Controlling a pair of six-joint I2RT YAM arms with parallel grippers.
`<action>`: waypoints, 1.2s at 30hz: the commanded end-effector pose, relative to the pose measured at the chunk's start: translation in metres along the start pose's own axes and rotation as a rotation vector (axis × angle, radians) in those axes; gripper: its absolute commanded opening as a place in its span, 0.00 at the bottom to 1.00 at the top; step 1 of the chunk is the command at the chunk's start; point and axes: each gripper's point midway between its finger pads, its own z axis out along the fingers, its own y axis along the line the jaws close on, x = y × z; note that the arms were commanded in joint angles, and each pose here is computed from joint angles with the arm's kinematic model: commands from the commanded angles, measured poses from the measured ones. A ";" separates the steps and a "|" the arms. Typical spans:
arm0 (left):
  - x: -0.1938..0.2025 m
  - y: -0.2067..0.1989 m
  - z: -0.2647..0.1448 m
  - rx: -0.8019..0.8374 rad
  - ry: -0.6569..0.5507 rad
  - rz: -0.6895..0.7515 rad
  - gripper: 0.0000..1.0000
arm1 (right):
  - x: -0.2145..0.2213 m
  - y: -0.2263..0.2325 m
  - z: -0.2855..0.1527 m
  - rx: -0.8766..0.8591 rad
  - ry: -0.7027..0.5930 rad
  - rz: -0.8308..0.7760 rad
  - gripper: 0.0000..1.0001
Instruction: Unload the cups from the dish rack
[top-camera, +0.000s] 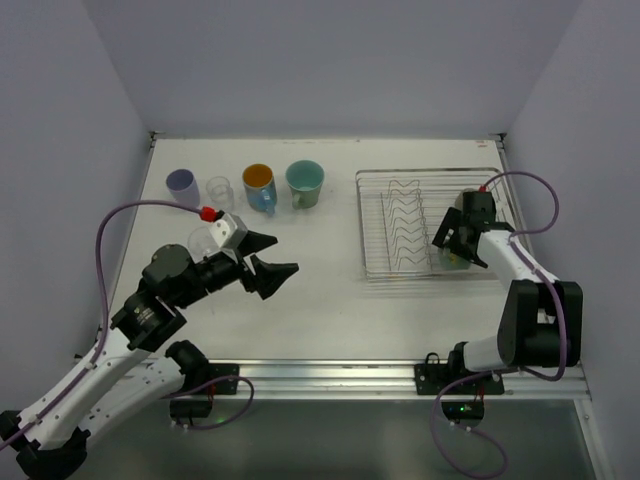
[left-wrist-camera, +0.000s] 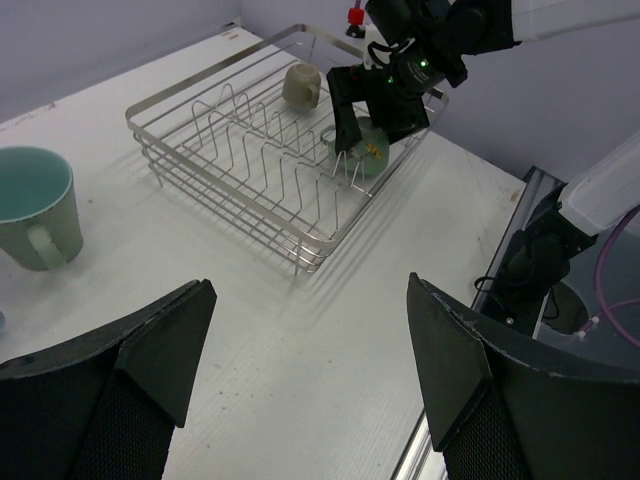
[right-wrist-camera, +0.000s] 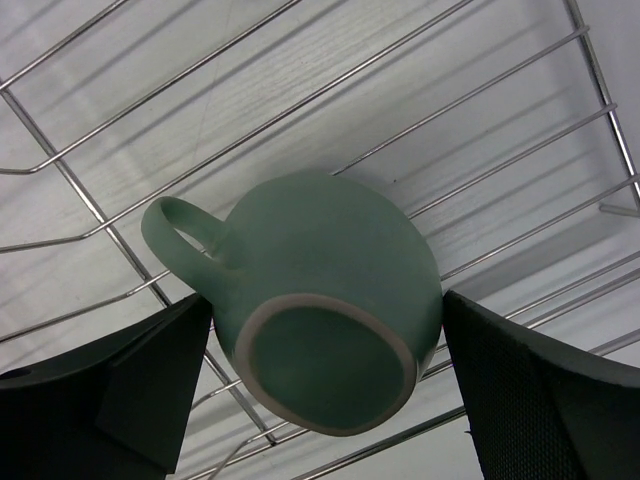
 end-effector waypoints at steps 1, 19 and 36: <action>-0.013 -0.003 -0.004 0.001 -0.040 0.029 0.85 | 0.003 -0.001 -0.001 0.016 0.045 0.011 0.99; -0.004 0.003 0.006 -0.013 0.002 0.011 0.84 | -0.061 0.032 -0.052 -0.169 -0.208 0.095 0.29; -0.010 -0.023 0.057 0.168 -0.017 -0.239 0.79 | -0.084 0.120 -0.180 -0.752 -0.365 0.099 0.32</action>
